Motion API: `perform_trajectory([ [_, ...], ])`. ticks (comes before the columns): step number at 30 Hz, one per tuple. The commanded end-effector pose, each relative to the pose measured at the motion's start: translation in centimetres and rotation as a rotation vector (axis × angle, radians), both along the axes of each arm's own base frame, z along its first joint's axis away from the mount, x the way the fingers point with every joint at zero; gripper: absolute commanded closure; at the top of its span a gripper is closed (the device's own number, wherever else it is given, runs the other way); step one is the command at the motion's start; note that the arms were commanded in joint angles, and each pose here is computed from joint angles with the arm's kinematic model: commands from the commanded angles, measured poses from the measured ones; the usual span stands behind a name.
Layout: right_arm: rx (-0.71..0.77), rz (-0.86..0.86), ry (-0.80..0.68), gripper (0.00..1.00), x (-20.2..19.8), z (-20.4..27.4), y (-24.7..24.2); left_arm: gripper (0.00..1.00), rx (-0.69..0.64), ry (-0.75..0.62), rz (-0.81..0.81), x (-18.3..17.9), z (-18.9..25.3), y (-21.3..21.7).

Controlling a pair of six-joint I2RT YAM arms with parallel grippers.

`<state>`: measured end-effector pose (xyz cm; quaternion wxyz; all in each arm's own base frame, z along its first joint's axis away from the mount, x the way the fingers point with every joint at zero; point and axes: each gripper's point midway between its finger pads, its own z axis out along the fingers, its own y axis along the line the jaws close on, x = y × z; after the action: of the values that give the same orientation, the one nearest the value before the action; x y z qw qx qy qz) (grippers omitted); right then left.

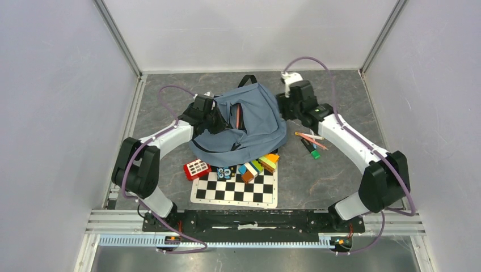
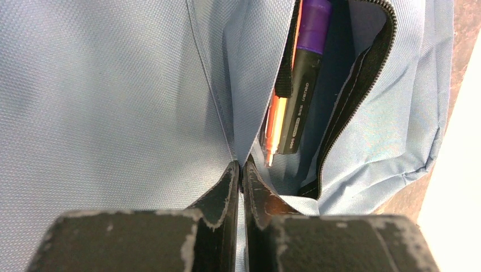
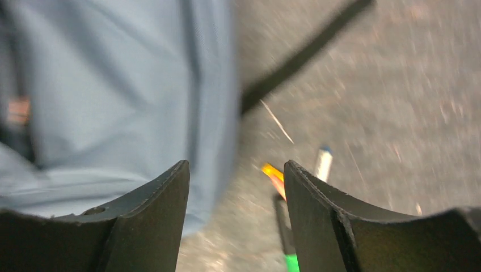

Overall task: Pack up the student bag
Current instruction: Pick up the stationery from the center of the board.

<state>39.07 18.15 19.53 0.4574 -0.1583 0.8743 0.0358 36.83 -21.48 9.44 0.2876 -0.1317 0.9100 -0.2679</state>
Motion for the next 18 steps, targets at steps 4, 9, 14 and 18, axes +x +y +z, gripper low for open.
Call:
perform_trajectory([
  [4,-0.088,-0.132,0.208,0.34,-2.9,-7.6,-9.6,0.9,-0.018,0.001,0.045,1.0,0.8,-0.2],
  [9,-0.086,-0.185,0.314,0.39,-4.3,-10.6,-13.0,0.89,-0.005,0.0,0.056,0.7,0.8,0.2],
  [14,-0.054,-0.165,0.388,0.42,-5.8,-12.3,-12.6,0.9,-0.003,0.003,0.058,0.4,0.7,0.4],
  [18,-0.048,-0.188,0.439,0.42,-7.4,-14.0,-12.8,0.9,-0.004,-0.001,0.068,0.0,0.7,0.6],
])
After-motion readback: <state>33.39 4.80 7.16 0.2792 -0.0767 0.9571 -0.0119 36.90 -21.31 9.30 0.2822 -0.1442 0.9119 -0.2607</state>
